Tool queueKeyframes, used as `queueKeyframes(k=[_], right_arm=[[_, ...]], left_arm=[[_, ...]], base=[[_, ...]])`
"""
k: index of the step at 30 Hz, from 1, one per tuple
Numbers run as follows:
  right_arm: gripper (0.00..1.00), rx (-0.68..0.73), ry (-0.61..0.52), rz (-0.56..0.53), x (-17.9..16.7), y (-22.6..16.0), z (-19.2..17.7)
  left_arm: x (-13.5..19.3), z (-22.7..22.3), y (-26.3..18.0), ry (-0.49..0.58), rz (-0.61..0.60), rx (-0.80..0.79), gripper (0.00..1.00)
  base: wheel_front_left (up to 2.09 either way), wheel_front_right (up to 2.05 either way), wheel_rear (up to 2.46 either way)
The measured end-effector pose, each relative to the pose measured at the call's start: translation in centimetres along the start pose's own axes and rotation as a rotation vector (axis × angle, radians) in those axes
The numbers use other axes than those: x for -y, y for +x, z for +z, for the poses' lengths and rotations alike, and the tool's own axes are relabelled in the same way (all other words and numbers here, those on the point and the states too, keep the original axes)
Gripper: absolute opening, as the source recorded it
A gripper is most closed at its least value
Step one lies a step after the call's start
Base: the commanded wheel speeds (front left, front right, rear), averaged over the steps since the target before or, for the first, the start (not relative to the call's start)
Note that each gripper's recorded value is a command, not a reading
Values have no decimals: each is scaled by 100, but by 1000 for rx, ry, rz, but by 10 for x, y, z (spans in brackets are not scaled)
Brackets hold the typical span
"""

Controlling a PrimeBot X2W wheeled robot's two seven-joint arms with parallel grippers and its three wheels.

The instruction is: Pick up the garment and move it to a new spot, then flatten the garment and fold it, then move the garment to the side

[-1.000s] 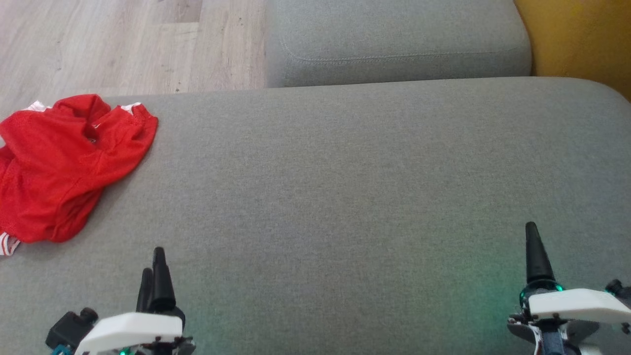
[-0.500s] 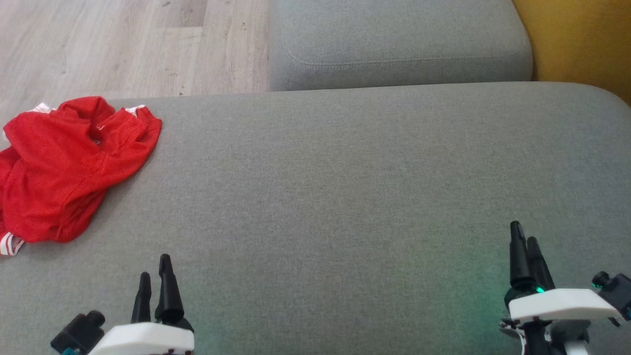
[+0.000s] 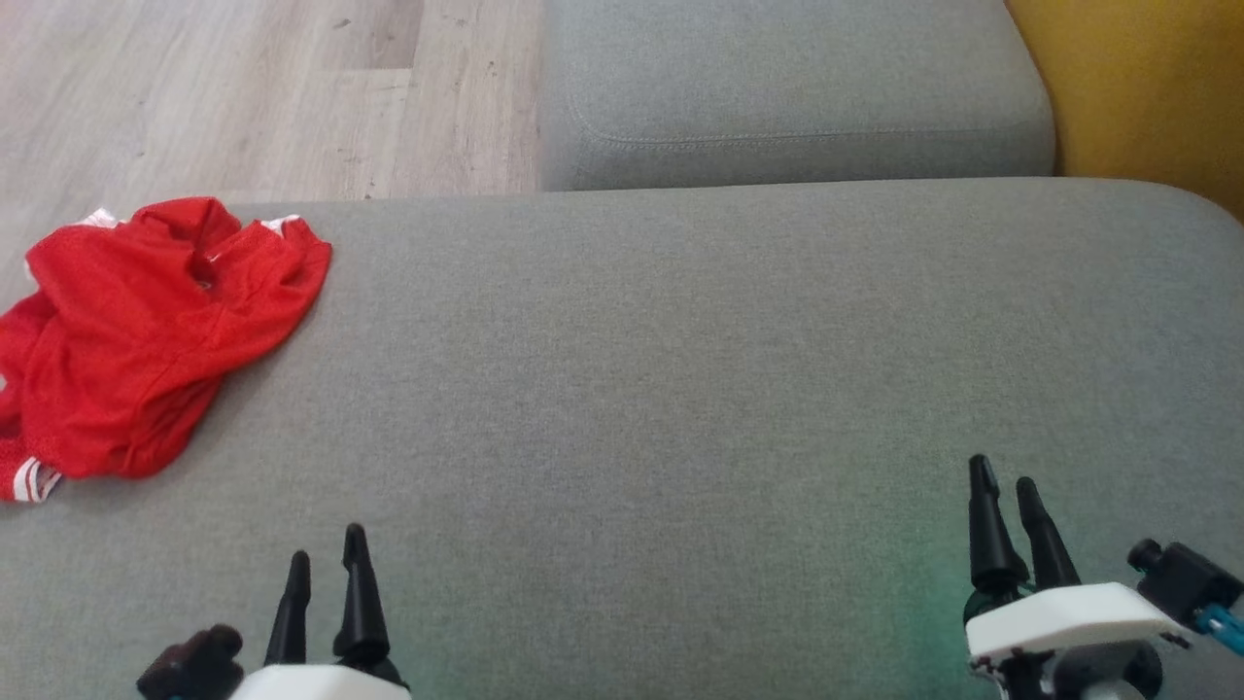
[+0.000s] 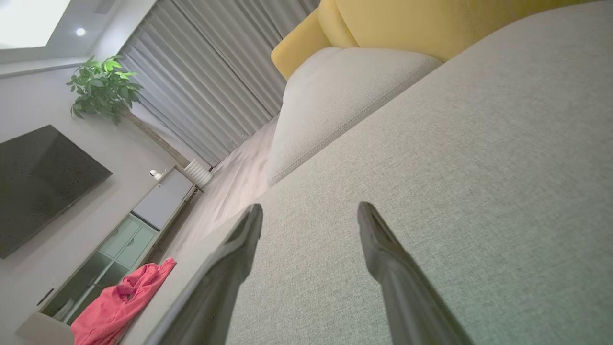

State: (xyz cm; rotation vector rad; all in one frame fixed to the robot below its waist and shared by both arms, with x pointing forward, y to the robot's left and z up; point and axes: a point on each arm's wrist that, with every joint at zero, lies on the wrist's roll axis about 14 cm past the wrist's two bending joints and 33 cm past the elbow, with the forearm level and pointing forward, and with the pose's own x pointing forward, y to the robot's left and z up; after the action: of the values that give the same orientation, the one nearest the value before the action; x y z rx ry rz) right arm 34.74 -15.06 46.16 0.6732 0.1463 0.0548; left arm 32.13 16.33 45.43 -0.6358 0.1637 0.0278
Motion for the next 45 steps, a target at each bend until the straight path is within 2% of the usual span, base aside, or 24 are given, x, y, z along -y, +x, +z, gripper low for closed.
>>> queueKeyframes(k=[15,45], right_arm=[[100,-25,-208,50,-10,-7,-14],[100,-26,-577,192,-37,-9,-30]], left_arm=[[-1,-4,-11,212,-11,15,100],[-3,-13,-26,523,-40,36,100]], base=[[0,0,0],[0,0,0]])
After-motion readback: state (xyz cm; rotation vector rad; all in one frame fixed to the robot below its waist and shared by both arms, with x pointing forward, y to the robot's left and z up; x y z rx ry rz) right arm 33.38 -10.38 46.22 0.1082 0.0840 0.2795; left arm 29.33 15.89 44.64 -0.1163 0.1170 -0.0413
